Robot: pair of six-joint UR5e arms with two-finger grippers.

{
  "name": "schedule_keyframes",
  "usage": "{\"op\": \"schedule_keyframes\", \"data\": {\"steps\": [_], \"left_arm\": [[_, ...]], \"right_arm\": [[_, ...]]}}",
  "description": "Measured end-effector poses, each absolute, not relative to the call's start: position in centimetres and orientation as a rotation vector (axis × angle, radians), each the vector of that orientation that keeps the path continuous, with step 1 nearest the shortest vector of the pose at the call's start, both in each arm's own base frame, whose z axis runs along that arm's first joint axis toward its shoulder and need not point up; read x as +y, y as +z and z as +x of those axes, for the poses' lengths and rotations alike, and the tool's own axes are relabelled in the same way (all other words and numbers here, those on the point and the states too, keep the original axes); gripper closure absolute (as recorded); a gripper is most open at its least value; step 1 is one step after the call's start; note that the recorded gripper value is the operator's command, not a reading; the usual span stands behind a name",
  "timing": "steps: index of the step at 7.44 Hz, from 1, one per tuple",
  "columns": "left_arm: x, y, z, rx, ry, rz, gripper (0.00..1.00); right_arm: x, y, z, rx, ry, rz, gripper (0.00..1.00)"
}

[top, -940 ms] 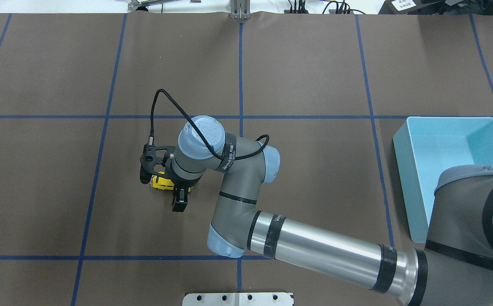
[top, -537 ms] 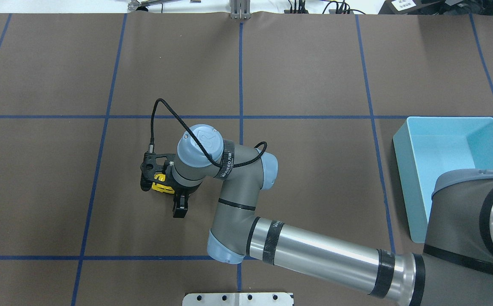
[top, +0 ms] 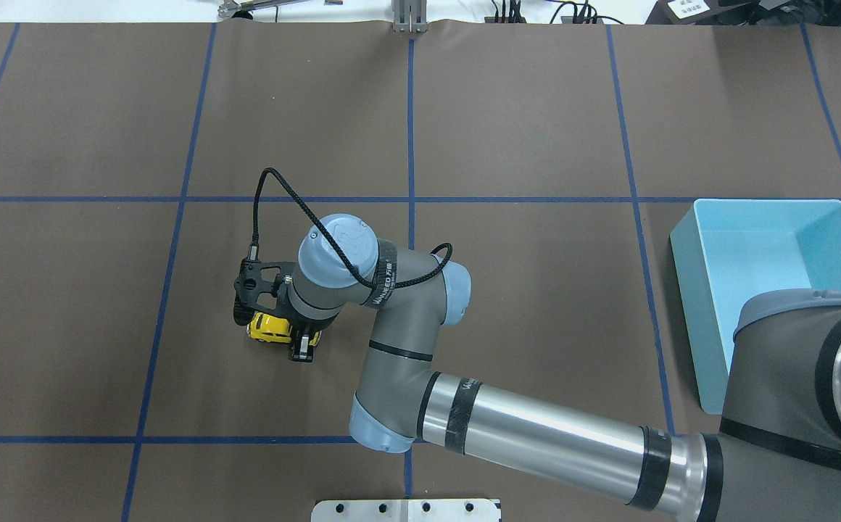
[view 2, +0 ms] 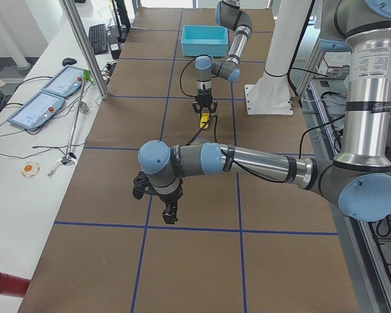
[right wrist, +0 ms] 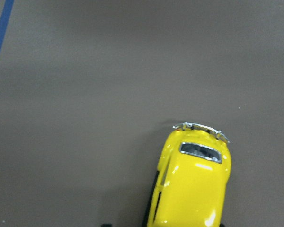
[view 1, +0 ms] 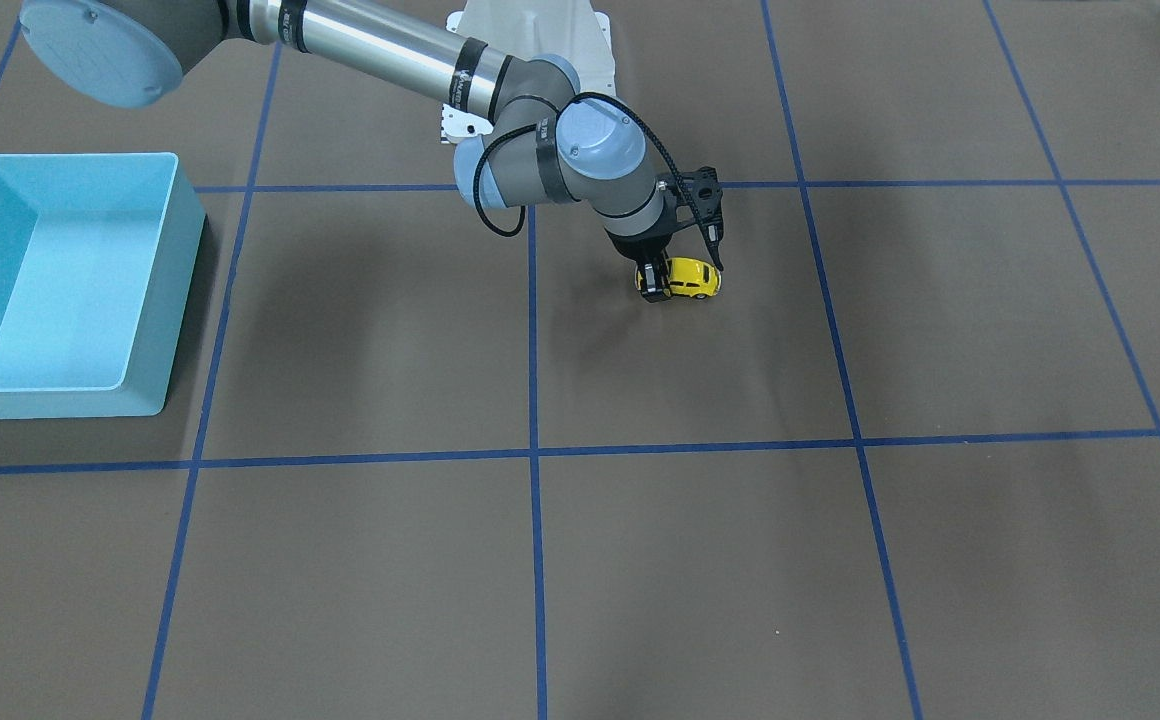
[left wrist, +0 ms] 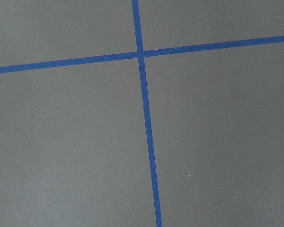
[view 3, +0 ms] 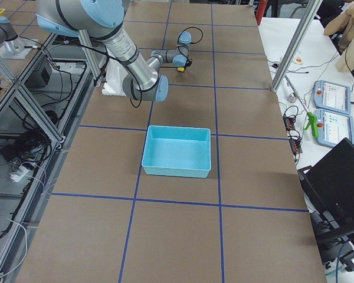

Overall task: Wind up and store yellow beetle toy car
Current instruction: 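Close the right gripper around the yellow car, then lift the car with the right gripper and carry it over the blue bin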

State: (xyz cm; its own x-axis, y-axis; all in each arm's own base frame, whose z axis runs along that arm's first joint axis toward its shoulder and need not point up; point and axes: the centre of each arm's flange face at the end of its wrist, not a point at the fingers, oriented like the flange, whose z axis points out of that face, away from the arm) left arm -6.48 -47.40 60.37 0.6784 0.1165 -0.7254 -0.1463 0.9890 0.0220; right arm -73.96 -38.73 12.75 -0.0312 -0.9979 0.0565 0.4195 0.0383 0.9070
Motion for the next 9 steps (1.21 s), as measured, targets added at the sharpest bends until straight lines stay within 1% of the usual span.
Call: {"op": "schedule_keyframes", "data": {"steps": [2, 4, 5, 7, 9], "left_arm": [[-47.4, 60.1, -6.5, 0.813, 0.149, -0.033, 0.0], [-47.5, 59.7, -6.5, 0.814, 0.152, -0.026, 0.0], [-47.5, 59.5, -6.5, 0.814, 0.153, -0.023, 0.0], [-47.4, 59.3, -6.5, 0.815, 0.154, -0.019, 0.0], [-47.4, 59.3, -6.5, 0.817, 0.153, -0.02, 0.0]], "right_arm": [[-39.4, 11.5, -73.2, -0.953, -1.343, 0.837, 1.0], [-43.2, 10.9, -70.0, -0.957, -1.302, 0.863, 1.0], [-46.5, 12.0, -67.0, -0.953, -1.279, 0.867, 1.0], [-53.3, 16.9, -58.2, -0.969, -1.232, 0.842, 1.0], [-57.2, 22.5, -47.9, -1.016, -1.182, 0.809, 1.0]]}}
